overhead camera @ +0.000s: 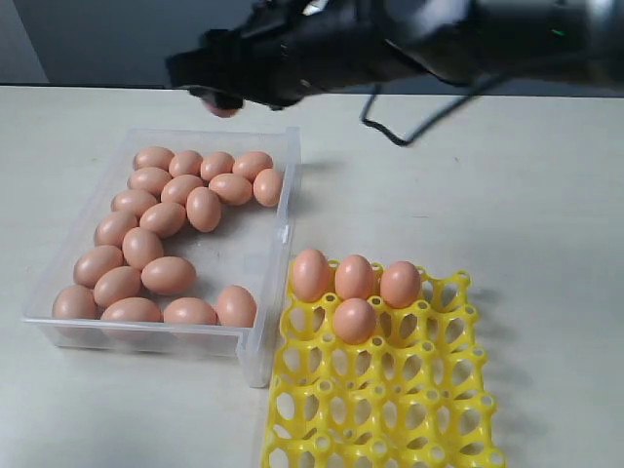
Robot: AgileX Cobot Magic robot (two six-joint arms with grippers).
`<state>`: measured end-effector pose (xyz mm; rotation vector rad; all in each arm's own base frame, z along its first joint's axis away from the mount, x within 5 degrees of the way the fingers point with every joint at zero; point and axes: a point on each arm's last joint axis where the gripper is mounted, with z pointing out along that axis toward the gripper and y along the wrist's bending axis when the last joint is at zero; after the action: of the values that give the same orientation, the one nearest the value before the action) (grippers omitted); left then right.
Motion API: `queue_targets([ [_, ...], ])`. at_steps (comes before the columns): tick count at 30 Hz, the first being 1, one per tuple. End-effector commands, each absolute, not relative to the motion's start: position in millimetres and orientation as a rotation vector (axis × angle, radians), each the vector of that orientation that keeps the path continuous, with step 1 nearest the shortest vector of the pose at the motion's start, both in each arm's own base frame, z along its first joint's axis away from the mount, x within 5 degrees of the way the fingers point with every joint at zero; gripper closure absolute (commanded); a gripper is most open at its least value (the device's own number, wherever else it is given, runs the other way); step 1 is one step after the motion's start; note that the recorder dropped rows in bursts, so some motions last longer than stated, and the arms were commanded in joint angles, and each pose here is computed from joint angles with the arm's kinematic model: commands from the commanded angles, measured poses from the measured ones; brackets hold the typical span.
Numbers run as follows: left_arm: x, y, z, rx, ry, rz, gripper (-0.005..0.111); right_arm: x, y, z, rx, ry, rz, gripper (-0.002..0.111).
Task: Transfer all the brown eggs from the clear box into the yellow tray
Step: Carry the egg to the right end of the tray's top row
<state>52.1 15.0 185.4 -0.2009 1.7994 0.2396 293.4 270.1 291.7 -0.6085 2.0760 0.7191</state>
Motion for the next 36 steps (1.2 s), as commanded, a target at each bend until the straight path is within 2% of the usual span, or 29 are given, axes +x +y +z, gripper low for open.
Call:
queue_targets([
  [1,52,15,185,-0.196,1.788,0.237,0.106,251,216,279,-0.497,2.01,0.585,0.108],
  [6,52,15,185,-0.196,1.788,0.237,0.106,207,162,262,-0.375,1.953,0.502,0.108],
  [10,52,15,185,-0.196,1.788,0.237,0.106,182,139,253,-0.355,1.944,0.493,0.108],
  [13,52,15,185,-0.196,1.788,0.237,0.106,171,127,244,-0.289,1.964,0.5,0.108],
  [19,52,15,185,-0.196,1.788,0.237,0.106,161,99,204,-0.072,2.039,0.388,0.108],
  [25,52,15,185,-0.196,1.788,0.237,0.106,151,86,178,-0.078,2.098,0.292,0.108],
  [36,52,15,185,-0.196,1.788,0.237,0.106,157,91,175,-0.098,2.065,0.302,0.108],
])
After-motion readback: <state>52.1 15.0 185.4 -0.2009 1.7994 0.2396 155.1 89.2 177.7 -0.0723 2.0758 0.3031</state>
